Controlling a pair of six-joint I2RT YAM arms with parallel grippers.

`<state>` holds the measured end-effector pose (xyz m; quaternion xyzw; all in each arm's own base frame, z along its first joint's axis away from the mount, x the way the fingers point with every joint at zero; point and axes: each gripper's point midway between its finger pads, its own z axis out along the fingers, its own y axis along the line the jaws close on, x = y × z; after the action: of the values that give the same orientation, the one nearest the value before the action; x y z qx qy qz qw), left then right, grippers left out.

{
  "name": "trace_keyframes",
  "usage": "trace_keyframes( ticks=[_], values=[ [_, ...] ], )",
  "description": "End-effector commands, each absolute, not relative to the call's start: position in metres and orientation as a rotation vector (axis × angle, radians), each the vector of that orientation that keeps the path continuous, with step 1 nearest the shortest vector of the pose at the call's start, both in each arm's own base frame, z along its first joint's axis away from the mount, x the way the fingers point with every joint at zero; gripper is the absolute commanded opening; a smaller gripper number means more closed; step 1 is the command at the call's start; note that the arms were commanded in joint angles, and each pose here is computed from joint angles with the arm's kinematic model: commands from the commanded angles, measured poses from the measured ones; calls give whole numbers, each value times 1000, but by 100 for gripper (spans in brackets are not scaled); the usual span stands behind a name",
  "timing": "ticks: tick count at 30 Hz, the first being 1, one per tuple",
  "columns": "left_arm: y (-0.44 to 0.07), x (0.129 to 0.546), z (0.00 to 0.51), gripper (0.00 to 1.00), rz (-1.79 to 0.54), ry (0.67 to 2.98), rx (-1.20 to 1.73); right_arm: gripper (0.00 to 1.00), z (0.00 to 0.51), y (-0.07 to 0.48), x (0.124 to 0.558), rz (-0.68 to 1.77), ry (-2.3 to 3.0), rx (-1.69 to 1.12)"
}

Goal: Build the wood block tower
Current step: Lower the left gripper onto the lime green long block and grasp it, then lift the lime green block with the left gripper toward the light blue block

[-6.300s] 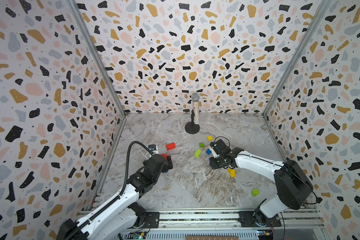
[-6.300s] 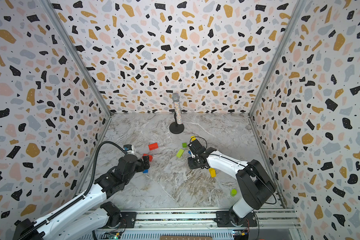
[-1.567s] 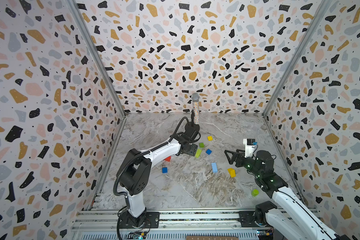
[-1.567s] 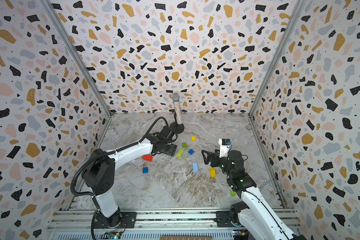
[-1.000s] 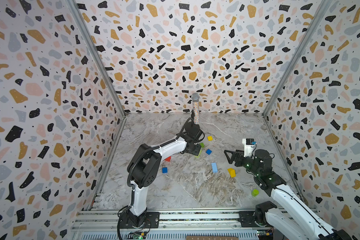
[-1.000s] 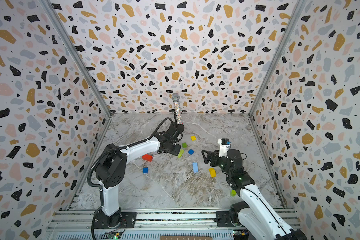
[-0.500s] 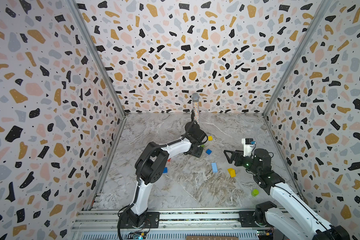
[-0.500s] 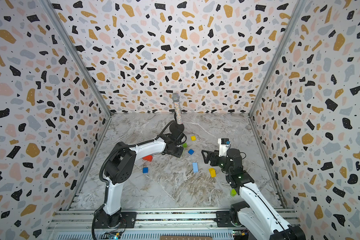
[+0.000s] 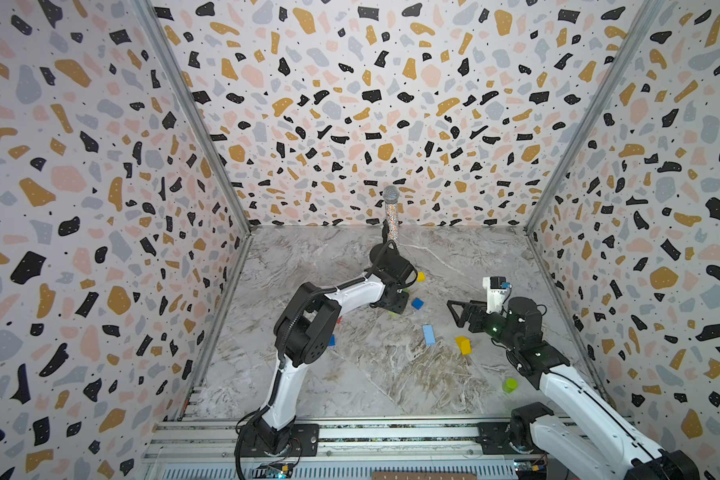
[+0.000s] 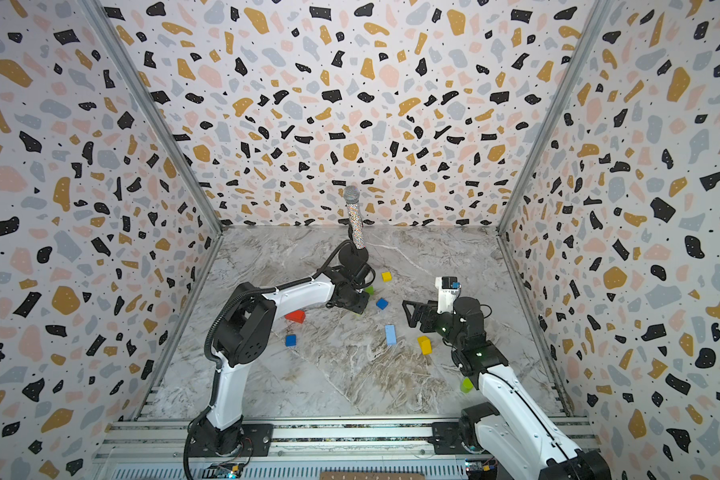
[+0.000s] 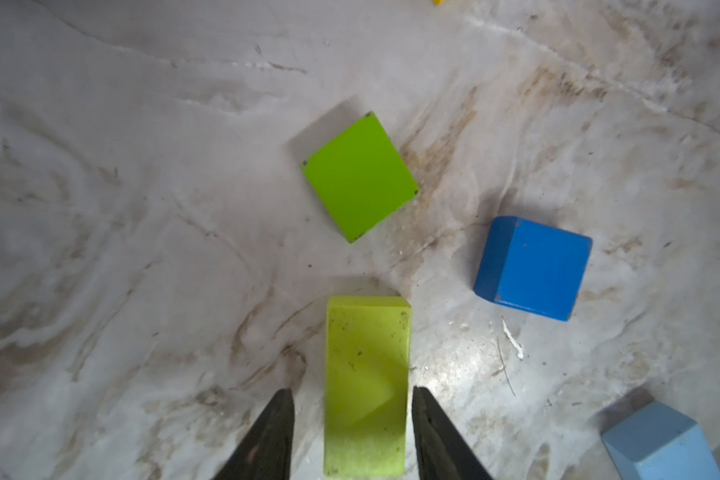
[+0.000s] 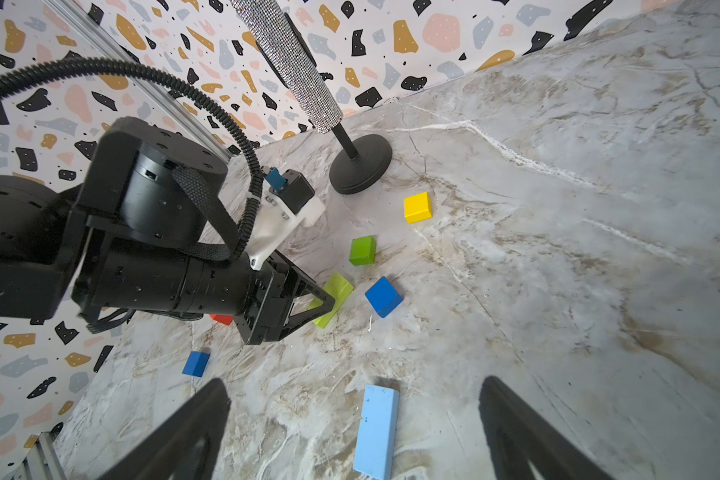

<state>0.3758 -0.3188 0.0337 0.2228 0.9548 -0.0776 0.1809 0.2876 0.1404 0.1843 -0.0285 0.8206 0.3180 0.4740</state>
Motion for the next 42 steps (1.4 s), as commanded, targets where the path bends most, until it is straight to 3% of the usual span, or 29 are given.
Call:
trace_keyframes(
  ticks=[1, 7, 17, 42],
  values=[
    [-326, 379, 38, 47, -248, 2686, 619, 96, 188, 140, 288, 787, 1990, -67],
    [-328, 379, 36, 44, -252, 2691, 616, 96, 186, 140, 288, 784, 1996, -64],
    [-328, 378, 36, 30, -266, 2701, 604, 96, 185, 140, 288, 787, 2000, -62],
    [-308, 349, 64, 25, -352, 2666, 218, 96, 169, 118, 294, 792, 2021, 60]
  ],
)
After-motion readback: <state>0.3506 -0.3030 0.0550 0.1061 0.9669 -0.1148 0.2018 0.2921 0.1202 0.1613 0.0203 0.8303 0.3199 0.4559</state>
